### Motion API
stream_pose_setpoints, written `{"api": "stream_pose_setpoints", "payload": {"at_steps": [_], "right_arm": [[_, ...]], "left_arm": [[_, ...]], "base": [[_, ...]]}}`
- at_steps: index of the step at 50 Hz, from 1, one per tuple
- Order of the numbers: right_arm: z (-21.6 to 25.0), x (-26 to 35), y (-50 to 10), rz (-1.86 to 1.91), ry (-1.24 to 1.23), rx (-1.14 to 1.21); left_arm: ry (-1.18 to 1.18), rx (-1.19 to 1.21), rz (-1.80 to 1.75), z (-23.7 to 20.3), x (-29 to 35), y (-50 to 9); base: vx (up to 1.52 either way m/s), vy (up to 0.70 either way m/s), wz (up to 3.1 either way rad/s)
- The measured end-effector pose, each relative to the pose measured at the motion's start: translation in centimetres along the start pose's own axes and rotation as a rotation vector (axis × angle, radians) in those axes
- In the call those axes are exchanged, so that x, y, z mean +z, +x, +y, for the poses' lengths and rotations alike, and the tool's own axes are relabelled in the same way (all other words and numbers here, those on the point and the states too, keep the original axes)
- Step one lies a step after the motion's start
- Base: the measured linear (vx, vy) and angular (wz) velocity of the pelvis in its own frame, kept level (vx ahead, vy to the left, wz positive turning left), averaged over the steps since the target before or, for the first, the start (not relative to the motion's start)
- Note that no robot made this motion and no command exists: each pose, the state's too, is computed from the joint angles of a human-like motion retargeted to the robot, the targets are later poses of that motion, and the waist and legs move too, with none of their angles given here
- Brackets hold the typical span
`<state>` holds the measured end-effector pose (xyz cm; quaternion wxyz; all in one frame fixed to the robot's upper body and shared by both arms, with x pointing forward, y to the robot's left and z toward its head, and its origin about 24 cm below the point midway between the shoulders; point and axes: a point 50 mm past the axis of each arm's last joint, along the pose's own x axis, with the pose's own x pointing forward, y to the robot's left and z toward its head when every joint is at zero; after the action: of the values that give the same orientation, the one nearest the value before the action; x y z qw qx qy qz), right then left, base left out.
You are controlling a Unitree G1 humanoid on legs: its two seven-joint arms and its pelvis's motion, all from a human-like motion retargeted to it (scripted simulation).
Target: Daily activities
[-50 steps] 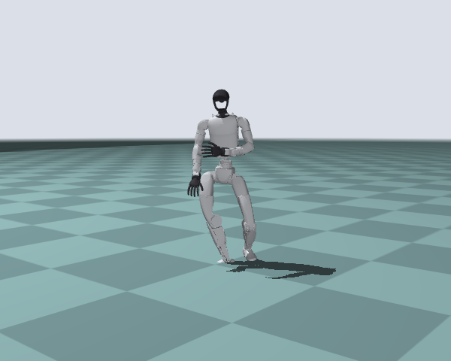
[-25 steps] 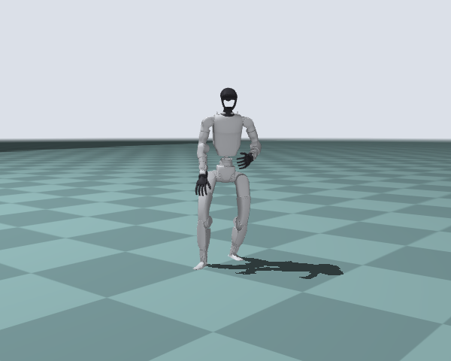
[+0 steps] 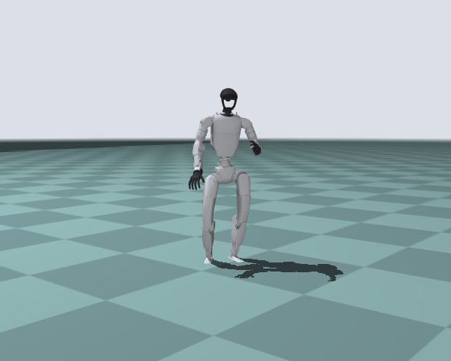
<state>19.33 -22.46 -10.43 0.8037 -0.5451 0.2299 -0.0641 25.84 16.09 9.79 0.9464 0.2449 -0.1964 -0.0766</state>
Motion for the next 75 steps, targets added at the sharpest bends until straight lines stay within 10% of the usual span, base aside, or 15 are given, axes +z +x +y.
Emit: {"api": "stream_pose_setpoints", "payload": {"at_steps": [28,75], "right_arm": [[-3.0,-3.5,0.9,0.169,0.152,-0.108],[-15.9,13.9,2.2,-0.589,0.369,-0.515]], "left_arm": [[0.086,-0.093,0.086,-2.1,-1.9,2.3],[-0.124,-0.086,0.191,0.4,-2.6,-3.5]], "base": [[-0.01,0.00,0.04],[0.00,0.04,0.05]]}}
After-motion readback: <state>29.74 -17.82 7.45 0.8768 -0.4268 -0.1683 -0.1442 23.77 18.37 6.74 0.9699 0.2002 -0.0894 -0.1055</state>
